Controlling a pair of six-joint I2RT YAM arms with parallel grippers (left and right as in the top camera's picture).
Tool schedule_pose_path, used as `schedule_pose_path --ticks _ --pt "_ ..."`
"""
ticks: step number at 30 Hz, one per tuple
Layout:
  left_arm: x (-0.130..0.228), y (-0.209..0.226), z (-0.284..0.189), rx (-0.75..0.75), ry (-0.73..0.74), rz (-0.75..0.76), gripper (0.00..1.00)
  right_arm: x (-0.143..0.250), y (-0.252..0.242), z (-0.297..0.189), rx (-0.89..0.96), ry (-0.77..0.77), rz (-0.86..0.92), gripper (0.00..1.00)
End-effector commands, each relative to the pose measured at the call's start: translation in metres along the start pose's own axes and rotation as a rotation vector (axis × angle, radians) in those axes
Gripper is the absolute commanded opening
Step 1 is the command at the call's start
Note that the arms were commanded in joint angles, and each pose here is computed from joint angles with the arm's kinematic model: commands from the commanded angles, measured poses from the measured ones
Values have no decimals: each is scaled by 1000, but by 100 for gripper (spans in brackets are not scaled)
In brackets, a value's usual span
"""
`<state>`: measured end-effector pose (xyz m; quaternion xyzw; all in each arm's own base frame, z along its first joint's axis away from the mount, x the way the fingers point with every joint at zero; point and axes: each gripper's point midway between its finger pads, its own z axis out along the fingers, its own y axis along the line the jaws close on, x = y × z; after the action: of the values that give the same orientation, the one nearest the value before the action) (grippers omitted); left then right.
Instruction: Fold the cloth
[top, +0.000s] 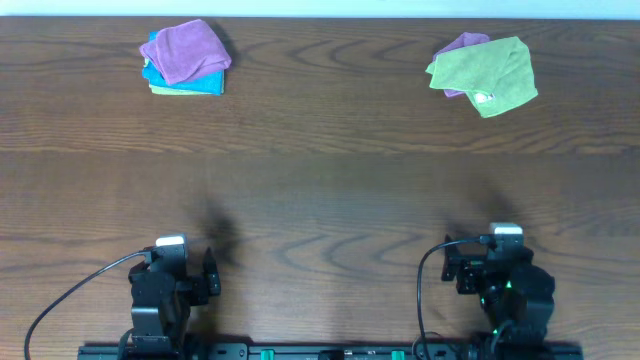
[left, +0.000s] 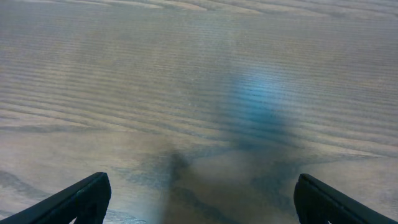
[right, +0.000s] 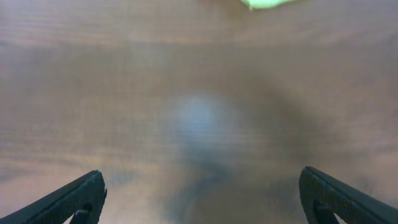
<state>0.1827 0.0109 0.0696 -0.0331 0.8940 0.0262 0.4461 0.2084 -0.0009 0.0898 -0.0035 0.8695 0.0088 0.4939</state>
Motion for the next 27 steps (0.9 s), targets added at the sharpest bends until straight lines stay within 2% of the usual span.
schedule_pose_path --ticks 1,27 --pt "10 2 3 -16 27 21 96 1 -1 -2 12 -17 -36 99" --pt "10 2 3 -16 27 21 95 11 13 -5 -47 13 -74 99"
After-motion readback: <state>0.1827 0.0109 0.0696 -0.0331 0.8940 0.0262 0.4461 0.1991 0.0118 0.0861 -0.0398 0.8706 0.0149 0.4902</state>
